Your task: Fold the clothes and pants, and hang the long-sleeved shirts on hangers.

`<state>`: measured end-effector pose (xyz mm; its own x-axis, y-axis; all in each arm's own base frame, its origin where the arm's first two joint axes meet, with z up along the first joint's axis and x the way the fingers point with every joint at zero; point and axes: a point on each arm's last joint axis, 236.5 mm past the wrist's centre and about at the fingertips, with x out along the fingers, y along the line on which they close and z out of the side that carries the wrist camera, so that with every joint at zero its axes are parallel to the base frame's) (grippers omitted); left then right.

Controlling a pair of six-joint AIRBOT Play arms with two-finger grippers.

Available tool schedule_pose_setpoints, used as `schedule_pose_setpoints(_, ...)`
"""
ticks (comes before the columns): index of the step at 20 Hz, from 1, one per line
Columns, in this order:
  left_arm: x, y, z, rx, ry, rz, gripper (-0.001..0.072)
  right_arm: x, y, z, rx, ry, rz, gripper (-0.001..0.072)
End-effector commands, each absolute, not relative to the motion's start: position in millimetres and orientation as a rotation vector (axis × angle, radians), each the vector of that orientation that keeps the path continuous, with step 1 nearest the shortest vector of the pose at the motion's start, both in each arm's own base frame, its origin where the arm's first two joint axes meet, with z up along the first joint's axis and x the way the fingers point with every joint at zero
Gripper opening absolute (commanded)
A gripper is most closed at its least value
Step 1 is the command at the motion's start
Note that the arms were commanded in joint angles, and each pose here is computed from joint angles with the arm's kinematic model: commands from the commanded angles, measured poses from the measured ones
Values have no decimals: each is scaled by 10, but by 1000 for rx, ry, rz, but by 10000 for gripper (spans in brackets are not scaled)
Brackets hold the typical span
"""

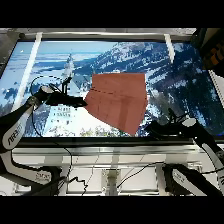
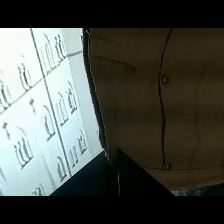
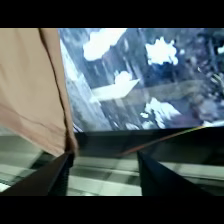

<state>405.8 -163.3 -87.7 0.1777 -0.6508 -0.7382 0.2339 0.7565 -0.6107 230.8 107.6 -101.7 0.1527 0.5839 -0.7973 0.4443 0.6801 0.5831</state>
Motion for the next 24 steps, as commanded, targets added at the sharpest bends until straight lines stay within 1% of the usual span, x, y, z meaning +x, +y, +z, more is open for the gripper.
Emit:
schedule_pose_setpoints(1, 3958, -1814, -876, -399, 1281, -644, 10, 2322, 1128, -1113, 978, 1486, 95, 525)
schedule_pose_setpoints(3, 3916, -1936, -919, -373, 1285, -621, 10, 2289, 1144, -1183, 977, 1513, 103, 525)
schedule_pose_setpoints(6, 4004, -2041, -810, -322, 1184, -548, 10, 2276, 1137, -1254, 960, 1526, 109, 523)
schedule_pose_setpoints(7, 4005, -2054, -762, -310, 1167, -535, 10, 2303, 1115, -1271, 950, 1513, 107, 504)
schedule_pose_setpoints(9, 3984, -2062, -701, -305, 1162, -535, 12, 2366, 1079, -1291, 947, 1485, 89, 373)
schedule_pose_setpoints(10, 3973, -2066, -694, -305, 1165, -538, 12, 2384, 1074, -1291, 950, 1477, 86, 360)
schedule_pose_setpoints(12, 3966, -2062, -704, -297, 1167, -539, 12, 2403, 1061, -1300, 928, 1465, 99, 360)
schedule_pose_setpoints(14, 3974, -2000, -742, -250, 1164, -531, 11, 2474, 1001, -1341, 918, 1434, 73, 361)
schedule_pose_setpoints(17, 4011, -1884, -787, -202, 1161, -490, 10, 2516, 1025, -1366, 956, 1427, 64, 359)
schedule_pose_setpoints(21, 4168, -1915, -706, -133, 1067, -458, 10, 2562, 1126, -1379, 1033, 1426, 83, 360)
schedule_pose_setpoints(22, 4164, -1959, -703, -131, 1061, -463, 10, 2557, 1159, -1371, 1039, 1430, 103, 357)
schedule_pose_setpoints(23, 4148, -1994, -705, -127, 1062, -470, 11, 2528, 1190, -1369, 1038, 1443, 124, 325)
schedule_pose_setpoints(24, 4134, -2008, -711, -125, 1066, -474, 11, 2492, 1216, -1377, 1033, 1459, 143, 325)
